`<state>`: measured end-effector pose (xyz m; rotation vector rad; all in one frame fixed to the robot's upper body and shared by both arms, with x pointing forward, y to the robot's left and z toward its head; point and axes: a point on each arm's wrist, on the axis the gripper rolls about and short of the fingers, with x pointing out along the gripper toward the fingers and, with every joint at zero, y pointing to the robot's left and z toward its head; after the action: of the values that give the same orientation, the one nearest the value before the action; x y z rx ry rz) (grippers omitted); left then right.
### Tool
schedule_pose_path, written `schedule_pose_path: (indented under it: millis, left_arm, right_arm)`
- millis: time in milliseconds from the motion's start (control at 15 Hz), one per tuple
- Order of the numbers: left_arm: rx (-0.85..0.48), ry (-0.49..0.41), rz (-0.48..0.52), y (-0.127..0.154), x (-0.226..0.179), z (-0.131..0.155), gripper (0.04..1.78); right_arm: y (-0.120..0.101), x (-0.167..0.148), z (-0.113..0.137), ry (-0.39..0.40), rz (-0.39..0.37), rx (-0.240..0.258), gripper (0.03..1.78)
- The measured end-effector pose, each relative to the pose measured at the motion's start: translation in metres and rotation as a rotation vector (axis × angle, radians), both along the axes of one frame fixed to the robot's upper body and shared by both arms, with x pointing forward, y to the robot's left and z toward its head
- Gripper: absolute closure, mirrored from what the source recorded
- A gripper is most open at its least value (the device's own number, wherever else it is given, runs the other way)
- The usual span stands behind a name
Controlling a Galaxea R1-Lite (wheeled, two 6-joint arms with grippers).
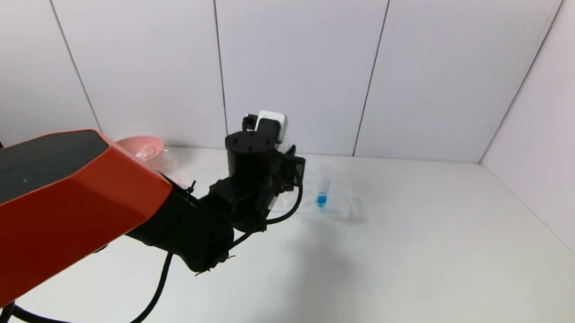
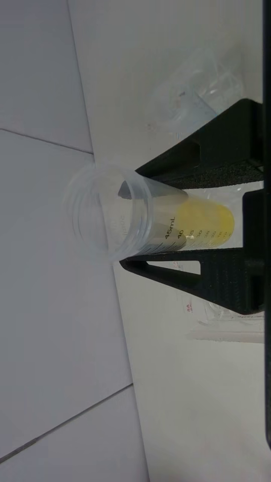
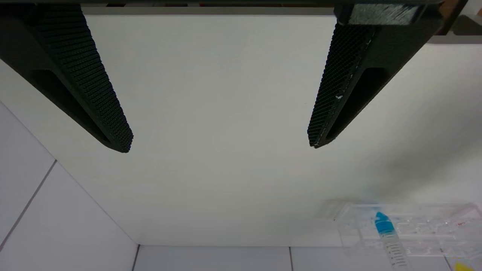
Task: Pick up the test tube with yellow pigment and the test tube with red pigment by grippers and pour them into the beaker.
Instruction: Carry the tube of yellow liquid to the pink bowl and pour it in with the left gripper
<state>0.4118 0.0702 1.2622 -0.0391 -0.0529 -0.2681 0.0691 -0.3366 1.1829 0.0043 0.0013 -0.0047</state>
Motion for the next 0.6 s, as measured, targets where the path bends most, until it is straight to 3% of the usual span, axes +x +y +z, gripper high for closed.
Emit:
schedule_pose_path:
  millis: [600]
  left_arm:
    - [-0.011, -0.022, -0.024, 0.014, -0.030, 0.044, 1.36]
  right_arm:
    - [0.000, 0.000, 0.000, 0.001, 0.000, 0.000, 0.11]
